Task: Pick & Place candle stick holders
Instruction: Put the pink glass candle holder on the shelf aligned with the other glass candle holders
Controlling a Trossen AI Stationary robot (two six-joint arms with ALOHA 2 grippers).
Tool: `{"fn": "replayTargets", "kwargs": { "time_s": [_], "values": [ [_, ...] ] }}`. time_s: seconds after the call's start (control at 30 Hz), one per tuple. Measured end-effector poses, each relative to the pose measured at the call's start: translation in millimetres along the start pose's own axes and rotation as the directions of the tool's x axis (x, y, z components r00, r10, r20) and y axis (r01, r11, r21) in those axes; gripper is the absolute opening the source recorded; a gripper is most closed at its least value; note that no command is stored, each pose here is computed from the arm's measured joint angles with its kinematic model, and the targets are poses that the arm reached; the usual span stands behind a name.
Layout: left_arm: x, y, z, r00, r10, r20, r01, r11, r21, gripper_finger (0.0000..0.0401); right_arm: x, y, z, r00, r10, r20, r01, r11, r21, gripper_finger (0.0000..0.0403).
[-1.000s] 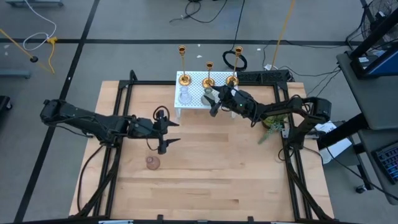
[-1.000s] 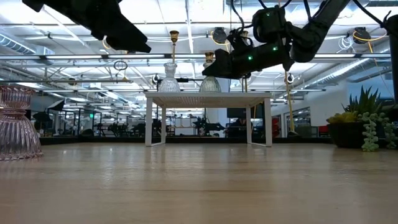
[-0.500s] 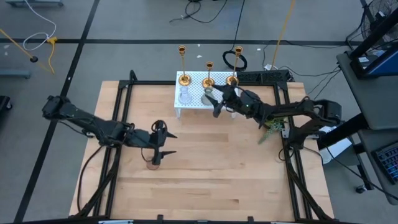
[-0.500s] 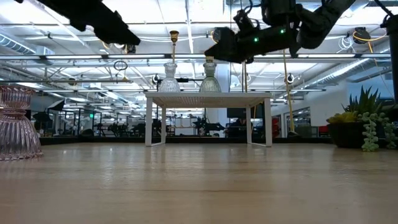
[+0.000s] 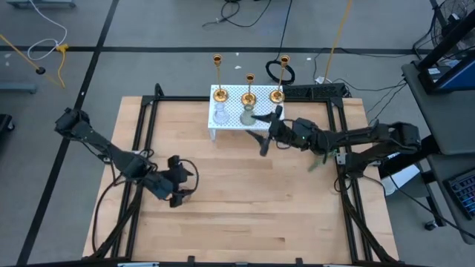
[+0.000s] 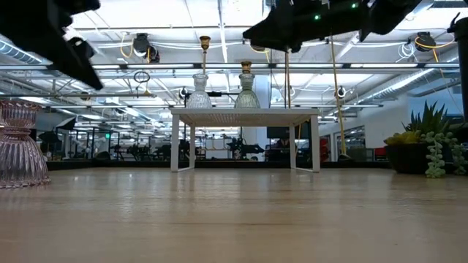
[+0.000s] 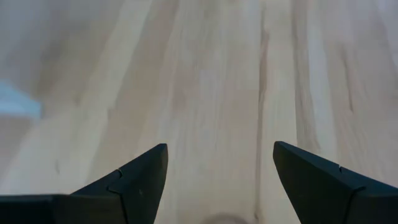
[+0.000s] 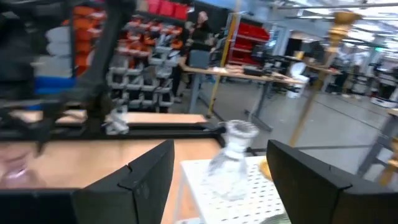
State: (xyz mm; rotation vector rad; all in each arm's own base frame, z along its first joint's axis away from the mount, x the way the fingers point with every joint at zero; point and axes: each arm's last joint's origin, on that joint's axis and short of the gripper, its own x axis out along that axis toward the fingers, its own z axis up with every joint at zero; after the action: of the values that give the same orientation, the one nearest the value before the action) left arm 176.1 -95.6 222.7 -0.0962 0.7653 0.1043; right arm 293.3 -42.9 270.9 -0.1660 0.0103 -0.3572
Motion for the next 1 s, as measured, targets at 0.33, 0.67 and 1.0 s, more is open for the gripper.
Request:
{"fn": "replayTargets", "kwargs": {
  "time_s": [0.33,0.67,1.0],
  "values": [
    [-11,-6,-27,0.984,0.019,-0.175,-0.052,0.981,-0.185,0.0298,-10,23,9,0.996,0.085,0.018,-0.084,0.995,-0.054,0.0247],
    [-9,-9,-57,0.978,0.035,-0.204,-0.087,0.964,-0.250,0.0298,-12,30,9,0.994,0.111,0.018,-0.110,0.992,-0.055,0.0247],
    [-1,-8,-84,0.992,0.059,-0.115,-0.089,0.957,-0.275,0.0298,-12,30,8,0.994,0.113,0.001,-0.113,0.992,-0.057,0.0247]
  ]
}}
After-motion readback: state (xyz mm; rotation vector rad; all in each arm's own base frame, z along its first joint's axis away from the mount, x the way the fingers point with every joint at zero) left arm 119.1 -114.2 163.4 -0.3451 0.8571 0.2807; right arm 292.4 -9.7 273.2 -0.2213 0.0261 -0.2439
